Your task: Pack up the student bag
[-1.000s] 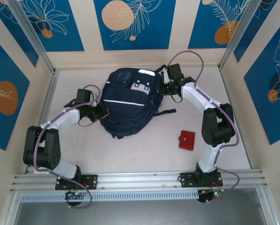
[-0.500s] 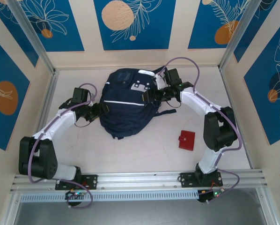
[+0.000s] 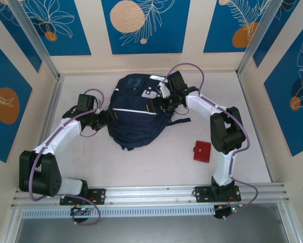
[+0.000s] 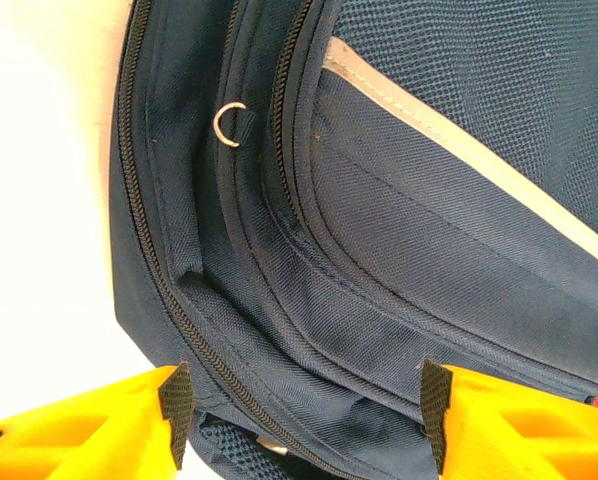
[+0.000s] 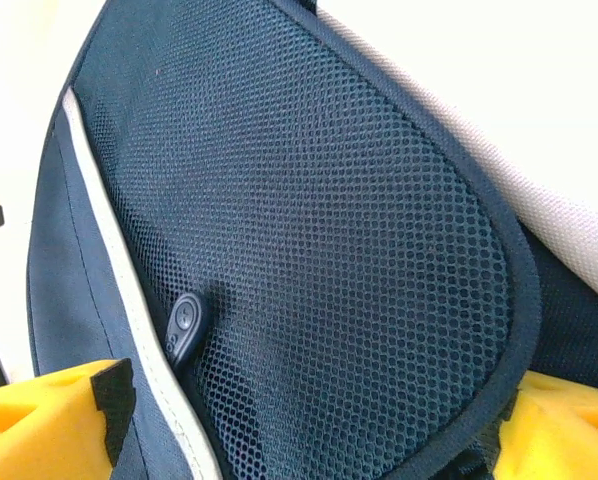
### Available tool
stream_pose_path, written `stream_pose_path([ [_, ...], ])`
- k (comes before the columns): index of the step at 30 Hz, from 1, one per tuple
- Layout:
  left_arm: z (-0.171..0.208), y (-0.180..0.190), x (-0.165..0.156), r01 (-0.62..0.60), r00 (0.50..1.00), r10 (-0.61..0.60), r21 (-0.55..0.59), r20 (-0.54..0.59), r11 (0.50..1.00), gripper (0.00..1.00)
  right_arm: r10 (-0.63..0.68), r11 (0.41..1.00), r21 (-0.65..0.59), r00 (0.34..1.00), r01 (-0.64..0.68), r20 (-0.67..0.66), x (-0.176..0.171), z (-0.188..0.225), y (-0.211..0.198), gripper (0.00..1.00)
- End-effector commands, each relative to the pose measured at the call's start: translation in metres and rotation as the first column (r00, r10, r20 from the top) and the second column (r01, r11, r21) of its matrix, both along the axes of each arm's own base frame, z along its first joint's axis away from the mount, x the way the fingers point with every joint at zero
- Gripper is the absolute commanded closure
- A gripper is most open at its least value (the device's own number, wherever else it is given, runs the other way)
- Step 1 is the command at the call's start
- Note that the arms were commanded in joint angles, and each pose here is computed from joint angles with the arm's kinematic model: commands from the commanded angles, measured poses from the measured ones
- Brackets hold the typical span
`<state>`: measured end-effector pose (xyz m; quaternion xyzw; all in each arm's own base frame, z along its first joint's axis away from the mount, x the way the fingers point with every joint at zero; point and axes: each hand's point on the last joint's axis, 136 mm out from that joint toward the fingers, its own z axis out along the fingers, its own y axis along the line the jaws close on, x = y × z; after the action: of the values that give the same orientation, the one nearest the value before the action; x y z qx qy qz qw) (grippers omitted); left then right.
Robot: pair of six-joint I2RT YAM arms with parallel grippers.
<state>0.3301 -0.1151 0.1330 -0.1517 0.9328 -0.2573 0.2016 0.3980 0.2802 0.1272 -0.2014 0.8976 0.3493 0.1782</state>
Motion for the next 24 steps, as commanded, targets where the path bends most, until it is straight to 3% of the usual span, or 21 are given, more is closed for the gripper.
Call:
stream_pose_path([
  [1, 0.010, -0.002, 0.000, 0.023, 1.000, -0.023, 0.014, 0.021, 1.000, 0.37, 0.083, 0.996, -0.017, 0.996, -0.083, -0.025, -0.030, 0.006, 0.006, 0.11],
  [6, 0.011, -0.003, 0.003, 0.024, 0.999, -0.024, 0.016, 0.028, 1.000, 0.36, 0.059, 0.998, -0.010, 0.995, -0.060, -0.082, -0.067, 0.013, -0.003, 0.11],
  [12, 0.015, -0.008, 0.008, 0.036, 0.999, -0.036, 0.010, 0.035, 0.999, 0.36, 0.132, 0.986, 0.121, 0.984, -0.117, -0.122, -0.111, 0.034, 0.005, 0.12],
  [17, 0.018, -0.014, 0.010, 0.049, 0.998, -0.049, 0.009, 0.043, 0.999, 0.36, -0.023, 0.996, -0.088, 0.999, 0.027, 0.042, -0.076, 0.020, -0.023, 0.22],
  [24, 0.018, -0.017, 0.007, 0.054, 0.998, -0.054, 0.016, 0.036, 0.998, 0.36, -0.004, 0.968, -0.248, 0.992, 0.035, 0.125, -0.046, -0.004, -0.033, 0.49],
])
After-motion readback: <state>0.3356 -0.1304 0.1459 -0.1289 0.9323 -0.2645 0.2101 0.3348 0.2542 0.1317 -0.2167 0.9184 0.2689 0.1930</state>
